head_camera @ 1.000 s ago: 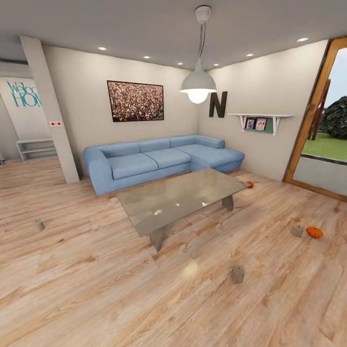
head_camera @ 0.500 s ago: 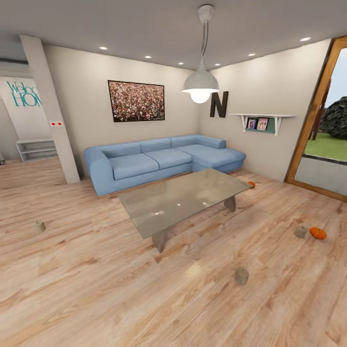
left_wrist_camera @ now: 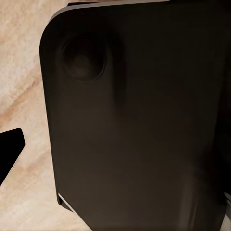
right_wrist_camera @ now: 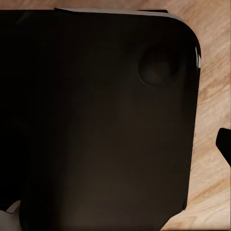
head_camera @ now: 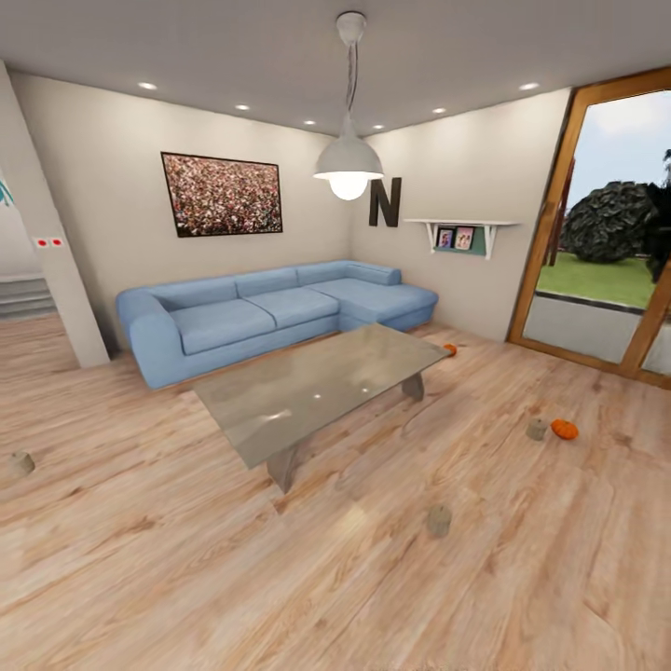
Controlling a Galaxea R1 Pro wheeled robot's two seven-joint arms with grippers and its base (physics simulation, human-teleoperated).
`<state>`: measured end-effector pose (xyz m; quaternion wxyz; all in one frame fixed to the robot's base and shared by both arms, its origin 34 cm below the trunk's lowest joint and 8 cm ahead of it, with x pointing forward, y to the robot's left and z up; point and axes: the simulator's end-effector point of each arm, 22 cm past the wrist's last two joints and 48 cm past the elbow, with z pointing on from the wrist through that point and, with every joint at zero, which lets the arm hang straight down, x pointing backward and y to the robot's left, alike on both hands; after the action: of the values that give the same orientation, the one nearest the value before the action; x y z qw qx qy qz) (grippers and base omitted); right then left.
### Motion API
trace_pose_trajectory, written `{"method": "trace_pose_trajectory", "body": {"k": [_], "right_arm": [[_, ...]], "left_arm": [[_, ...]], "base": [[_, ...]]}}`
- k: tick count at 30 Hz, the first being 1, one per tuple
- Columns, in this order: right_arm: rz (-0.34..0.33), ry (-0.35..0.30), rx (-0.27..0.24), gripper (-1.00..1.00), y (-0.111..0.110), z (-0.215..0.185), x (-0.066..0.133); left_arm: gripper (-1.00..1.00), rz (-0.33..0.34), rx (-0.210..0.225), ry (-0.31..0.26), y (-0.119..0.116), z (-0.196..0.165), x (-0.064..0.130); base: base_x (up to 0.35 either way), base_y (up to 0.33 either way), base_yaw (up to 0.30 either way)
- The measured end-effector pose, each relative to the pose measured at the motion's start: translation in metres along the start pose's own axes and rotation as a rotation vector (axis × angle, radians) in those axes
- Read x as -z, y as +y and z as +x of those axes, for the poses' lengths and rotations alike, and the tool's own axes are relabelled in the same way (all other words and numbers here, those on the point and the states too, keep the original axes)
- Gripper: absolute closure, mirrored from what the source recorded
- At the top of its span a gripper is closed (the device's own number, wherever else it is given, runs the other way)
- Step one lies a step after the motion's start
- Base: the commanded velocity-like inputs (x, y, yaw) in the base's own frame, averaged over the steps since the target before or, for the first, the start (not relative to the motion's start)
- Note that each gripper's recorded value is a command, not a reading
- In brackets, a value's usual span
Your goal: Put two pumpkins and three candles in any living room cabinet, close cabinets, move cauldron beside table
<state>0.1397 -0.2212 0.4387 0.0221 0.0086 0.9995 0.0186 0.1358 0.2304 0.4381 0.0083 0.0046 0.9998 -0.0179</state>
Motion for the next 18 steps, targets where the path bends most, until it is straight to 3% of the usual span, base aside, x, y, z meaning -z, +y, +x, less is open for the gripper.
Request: {"method": "trace_pose_trajectory", "body": {"k": [12, 15, 16, 18], "right_arm": [[-0.014, 0.003, 0.001, -1.0, 0.005, 0.0, 0.0], [-0.01, -0.007, 0.0, -1.0, 0.0, -0.011, -0.001], [-0.01, -0.032, 0.0, -1.0, -0.002, -0.036, -0.002], [-0.013, -0.041, -0.006, -1.0, -0.001, -0.075, -0.003]], "left_arm": [[-1.0, -0.002, 0.006, -0.023, 0.001, -0.009, 0.0], [-1.0, -0.007, 0.013, -0.091, 0.002, -0.044, 0.0], [-1.0, -0.008, 0.017, -0.129, 0.003, -0.067, 0.002], [-1.0, -0.01, 0.021, -0.147, 0.005, -0.094, 0.006]], "base": [[0.0, 0.005, -0.286], [0.0, 0.0, -0.286], [0.0, 0.0, -0.284], [0.0, 0.0, -0.284]]}}
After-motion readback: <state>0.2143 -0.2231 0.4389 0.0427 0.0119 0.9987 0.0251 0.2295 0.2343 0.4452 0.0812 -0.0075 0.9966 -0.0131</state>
